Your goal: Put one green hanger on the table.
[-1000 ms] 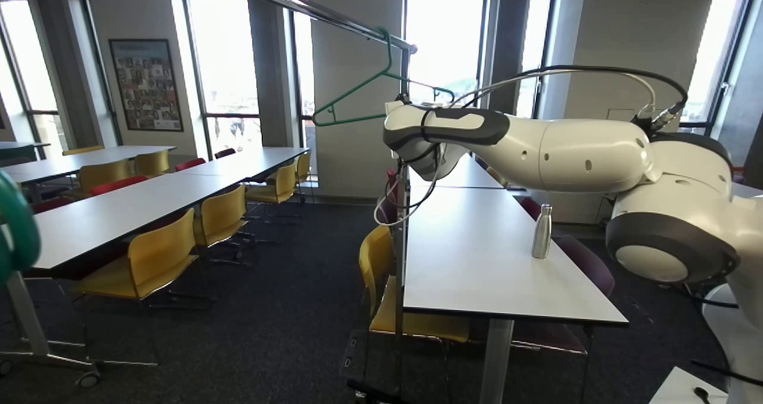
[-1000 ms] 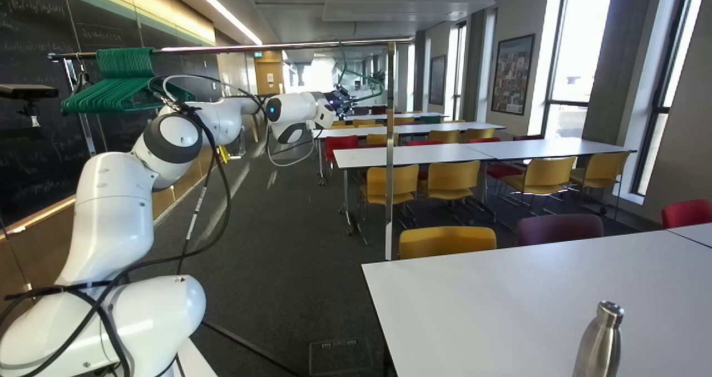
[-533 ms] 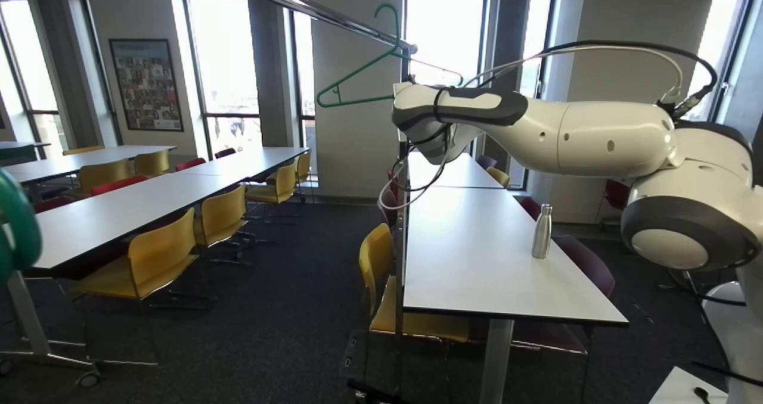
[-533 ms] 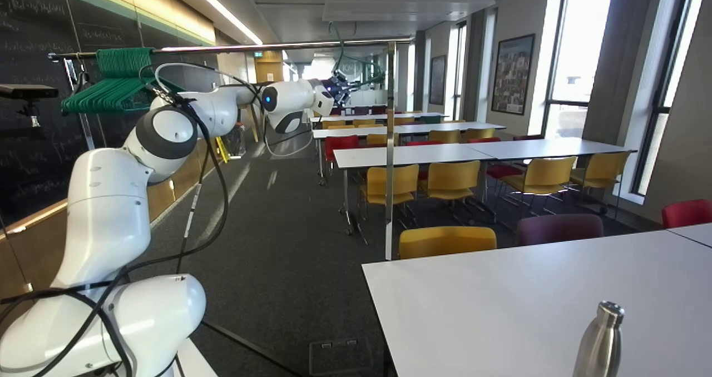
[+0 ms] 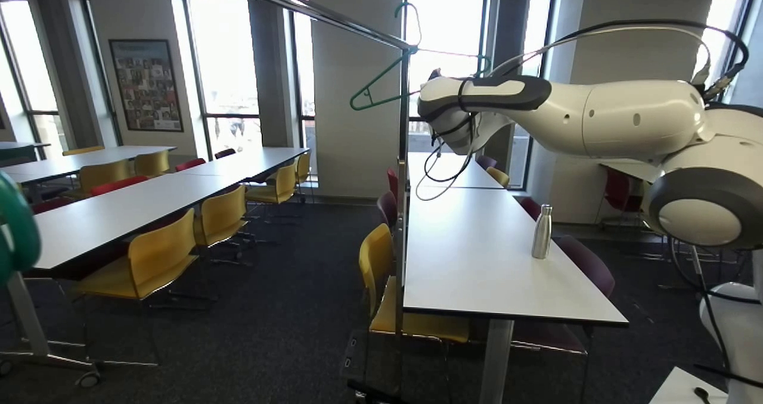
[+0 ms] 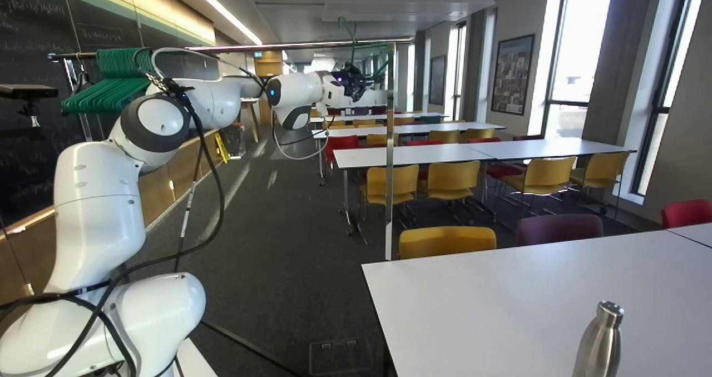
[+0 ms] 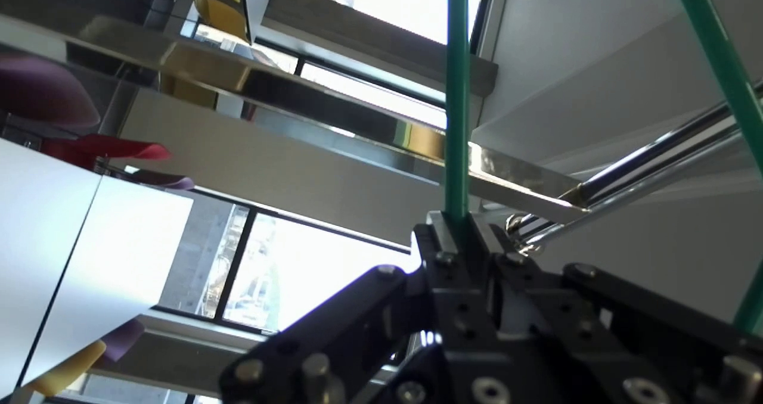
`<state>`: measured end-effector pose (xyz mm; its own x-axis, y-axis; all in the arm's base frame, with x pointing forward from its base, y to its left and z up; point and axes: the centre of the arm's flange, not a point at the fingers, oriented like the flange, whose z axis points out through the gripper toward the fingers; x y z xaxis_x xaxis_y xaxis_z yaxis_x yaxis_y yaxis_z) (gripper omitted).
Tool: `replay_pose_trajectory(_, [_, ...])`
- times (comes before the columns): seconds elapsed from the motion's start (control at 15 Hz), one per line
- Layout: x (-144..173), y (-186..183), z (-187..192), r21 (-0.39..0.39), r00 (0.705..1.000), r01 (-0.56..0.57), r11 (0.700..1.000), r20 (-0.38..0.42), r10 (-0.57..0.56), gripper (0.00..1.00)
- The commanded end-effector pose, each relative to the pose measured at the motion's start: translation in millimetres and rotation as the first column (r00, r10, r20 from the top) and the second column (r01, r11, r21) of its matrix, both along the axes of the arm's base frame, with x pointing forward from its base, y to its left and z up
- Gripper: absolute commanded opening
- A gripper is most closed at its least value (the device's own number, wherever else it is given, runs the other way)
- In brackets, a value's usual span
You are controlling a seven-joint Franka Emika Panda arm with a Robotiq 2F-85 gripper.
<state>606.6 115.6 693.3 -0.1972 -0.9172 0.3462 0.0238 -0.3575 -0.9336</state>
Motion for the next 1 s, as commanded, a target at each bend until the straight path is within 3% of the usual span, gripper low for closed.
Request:
replay_pose_trajectory(0.0, [-38,-40,-16,-0.069,0.998,0.028,0.997,-0.055,-0.032,0.02])
replay_pose_trajectory(0.2, [-40,-58,-30,-0.104,0.992,0.063,0.993,-0.099,-0.073,0.02])
replay_pose_trajectory(0.67, [-43,-89,-54,-0.105,0.974,0.138,0.985,-0.165,-0.154,0.02])
replay_pose_trajectory(0.93, [-52,-101,-76,0.024,0.947,0.099,0.995,-0.309,-0.087,0.02])
